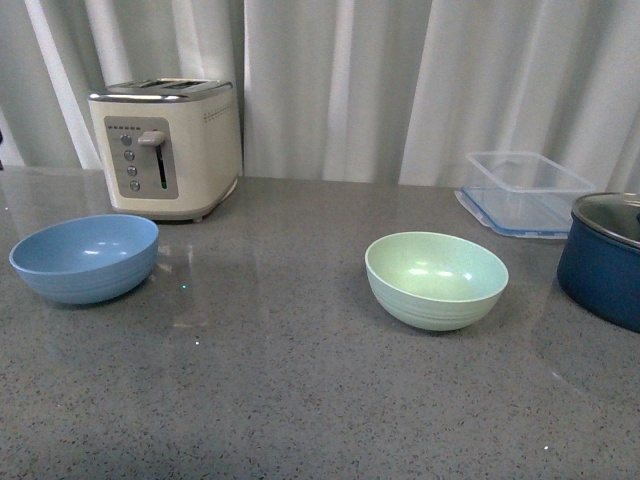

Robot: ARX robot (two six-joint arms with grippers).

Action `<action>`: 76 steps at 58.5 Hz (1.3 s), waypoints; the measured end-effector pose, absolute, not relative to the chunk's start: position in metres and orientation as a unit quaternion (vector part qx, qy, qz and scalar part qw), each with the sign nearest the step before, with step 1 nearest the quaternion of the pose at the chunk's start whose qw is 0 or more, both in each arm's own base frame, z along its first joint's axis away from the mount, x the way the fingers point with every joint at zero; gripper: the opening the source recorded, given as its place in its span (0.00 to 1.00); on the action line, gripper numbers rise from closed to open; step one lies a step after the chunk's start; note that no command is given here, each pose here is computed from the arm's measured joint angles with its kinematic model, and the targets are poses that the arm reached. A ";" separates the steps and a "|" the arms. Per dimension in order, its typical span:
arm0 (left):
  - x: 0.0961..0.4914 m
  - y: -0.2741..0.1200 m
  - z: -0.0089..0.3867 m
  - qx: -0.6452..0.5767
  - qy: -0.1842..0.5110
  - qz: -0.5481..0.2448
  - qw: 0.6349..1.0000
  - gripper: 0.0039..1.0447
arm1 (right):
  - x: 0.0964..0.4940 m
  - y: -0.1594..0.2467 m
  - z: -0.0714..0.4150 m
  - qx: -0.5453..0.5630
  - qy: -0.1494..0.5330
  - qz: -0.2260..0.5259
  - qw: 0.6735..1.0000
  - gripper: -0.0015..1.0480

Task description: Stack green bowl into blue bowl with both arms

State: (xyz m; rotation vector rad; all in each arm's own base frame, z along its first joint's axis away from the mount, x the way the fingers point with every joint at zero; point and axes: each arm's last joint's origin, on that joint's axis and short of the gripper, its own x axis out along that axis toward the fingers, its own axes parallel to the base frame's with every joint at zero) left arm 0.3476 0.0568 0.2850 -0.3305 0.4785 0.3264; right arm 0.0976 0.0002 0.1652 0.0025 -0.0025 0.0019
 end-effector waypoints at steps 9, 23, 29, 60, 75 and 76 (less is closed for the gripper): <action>0.371 0.056 0.270 -0.164 0.268 0.159 0.936 0.94 | 0.098 0.000 0.165 0.001 -0.001 0.001 1.000 0.90; 0.398 0.050 0.239 -0.154 0.305 0.169 0.924 0.94 | 0.098 0.000 0.165 0.001 -0.001 0.001 1.000 0.90; 0.406 0.048 0.228 -0.153 0.320 0.168 0.920 0.94 | 0.098 0.000 0.165 0.001 -0.001 0.001 1.000 0.90; 0.418 0.039 0.210 -0.163 0.350 0.161 0.908 0.28 | 0.098 0.000 0.165 0.001 -0.001 0.001 1.000 0.90; 0.406 0.032 0.232 -0.179 0.337 0.140 0.914 0.04 | 0.098 0.000 0.165 0.001 -0.001 0.001 1.000 0.90; 0.405 0.031 0.234 -0.180 0.336 0.138 0.914 0.04 | 0.098 0.000 0.165 0.001 -0.001 0.001 1.000 0.90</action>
